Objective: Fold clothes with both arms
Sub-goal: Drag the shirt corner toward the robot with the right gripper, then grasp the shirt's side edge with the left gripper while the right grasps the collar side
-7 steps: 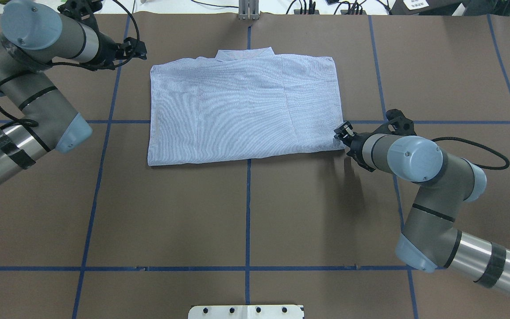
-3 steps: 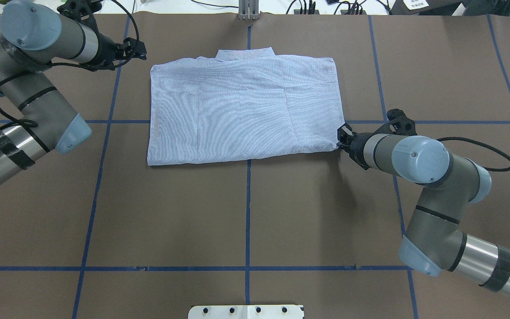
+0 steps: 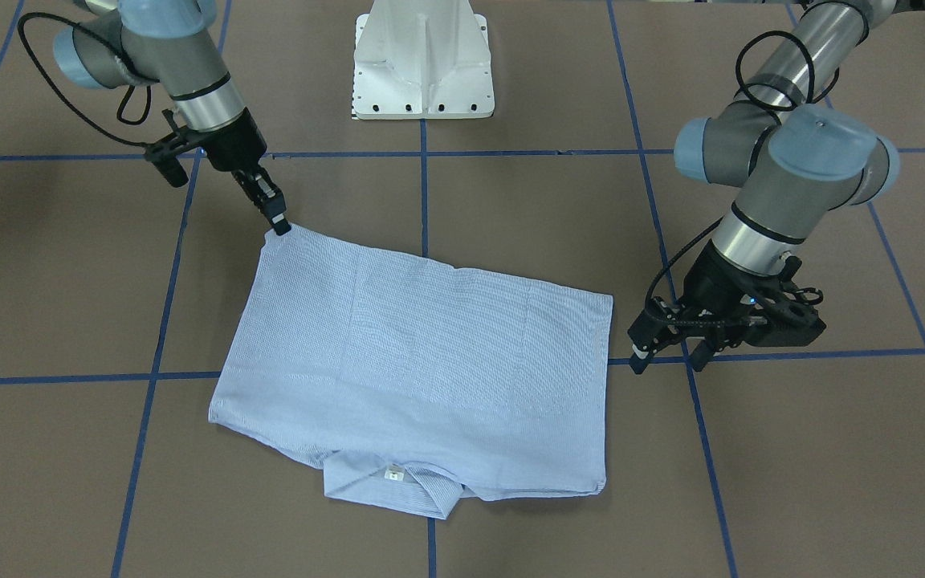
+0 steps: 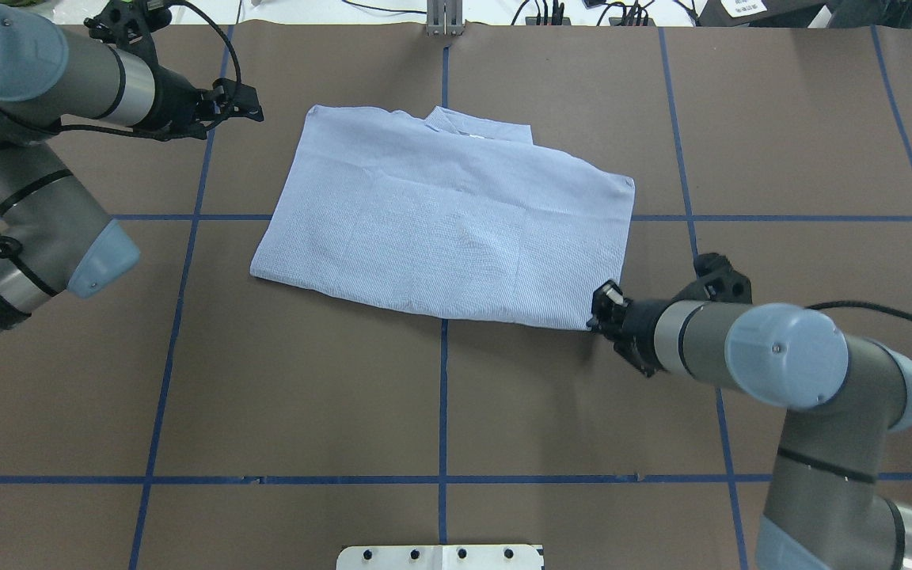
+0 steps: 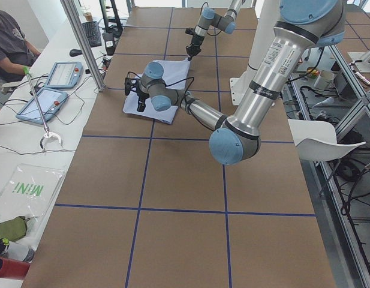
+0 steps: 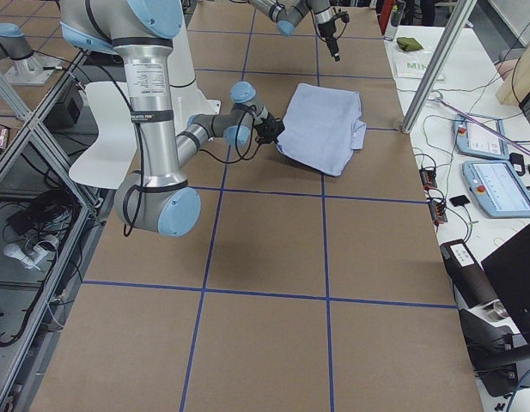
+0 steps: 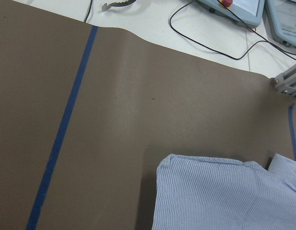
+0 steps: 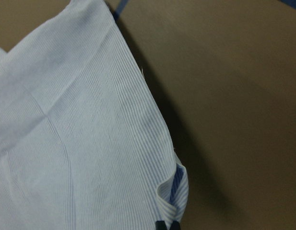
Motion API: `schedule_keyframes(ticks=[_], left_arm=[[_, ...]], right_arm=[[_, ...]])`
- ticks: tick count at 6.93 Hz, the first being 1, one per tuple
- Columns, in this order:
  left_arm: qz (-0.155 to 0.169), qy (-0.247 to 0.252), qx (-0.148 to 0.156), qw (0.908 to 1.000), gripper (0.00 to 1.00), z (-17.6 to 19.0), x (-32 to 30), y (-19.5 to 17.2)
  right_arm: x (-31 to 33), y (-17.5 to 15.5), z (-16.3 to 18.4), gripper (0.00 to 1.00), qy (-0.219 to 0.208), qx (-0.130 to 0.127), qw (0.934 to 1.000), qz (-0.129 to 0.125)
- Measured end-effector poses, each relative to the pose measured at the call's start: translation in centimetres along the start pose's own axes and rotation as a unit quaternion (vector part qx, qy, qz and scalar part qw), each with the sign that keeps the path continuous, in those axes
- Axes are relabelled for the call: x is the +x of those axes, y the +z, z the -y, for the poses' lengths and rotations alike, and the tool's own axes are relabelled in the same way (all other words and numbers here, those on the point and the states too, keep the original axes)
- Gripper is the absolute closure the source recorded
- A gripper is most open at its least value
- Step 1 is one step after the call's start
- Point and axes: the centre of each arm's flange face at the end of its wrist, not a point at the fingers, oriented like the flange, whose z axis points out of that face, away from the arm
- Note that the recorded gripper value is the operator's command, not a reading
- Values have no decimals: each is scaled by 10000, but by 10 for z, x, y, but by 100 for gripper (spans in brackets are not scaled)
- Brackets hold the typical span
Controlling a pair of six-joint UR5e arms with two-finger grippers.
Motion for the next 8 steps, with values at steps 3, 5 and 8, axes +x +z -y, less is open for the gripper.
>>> schedule_keyframes(ticks=[3, 5, 8], left_arm=[[-331, -102, -758, 9965, 0, -70, 25, -15], [-286, -555, -1347, 9889, 6, -139, 39, 4], [82, -1525, -1710, 9734, 19, -205, 44, 37]], right_arm=[[84, -46, -130, 1, -689, -792, 9874, -1185], [119, -73, -167, 0, -626, -1141, 9791, -1560], [53, -110, -116, 0, 14, -991, 9912, -881]])
